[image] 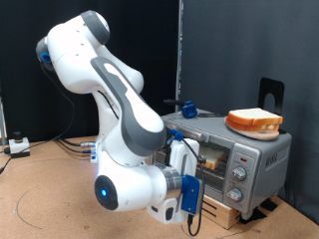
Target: Make a piece of toast with the oven
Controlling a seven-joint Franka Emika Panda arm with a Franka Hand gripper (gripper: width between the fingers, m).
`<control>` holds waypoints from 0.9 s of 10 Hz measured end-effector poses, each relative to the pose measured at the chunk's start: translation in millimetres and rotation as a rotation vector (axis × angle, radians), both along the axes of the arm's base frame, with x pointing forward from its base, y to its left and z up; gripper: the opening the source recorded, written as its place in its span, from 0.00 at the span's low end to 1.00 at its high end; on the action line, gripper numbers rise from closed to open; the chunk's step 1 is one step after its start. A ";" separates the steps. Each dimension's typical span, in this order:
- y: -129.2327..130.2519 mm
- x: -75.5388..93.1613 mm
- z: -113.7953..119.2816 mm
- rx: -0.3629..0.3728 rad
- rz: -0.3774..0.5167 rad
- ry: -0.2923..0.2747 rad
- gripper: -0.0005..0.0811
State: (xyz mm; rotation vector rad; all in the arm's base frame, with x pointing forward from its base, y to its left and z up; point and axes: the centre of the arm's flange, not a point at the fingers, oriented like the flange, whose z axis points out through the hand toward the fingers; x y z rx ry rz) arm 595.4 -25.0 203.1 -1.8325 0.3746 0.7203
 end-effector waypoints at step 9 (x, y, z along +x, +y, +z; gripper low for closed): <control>22.2 1.5 -34.3 0.130 0.065 -0.052 0.99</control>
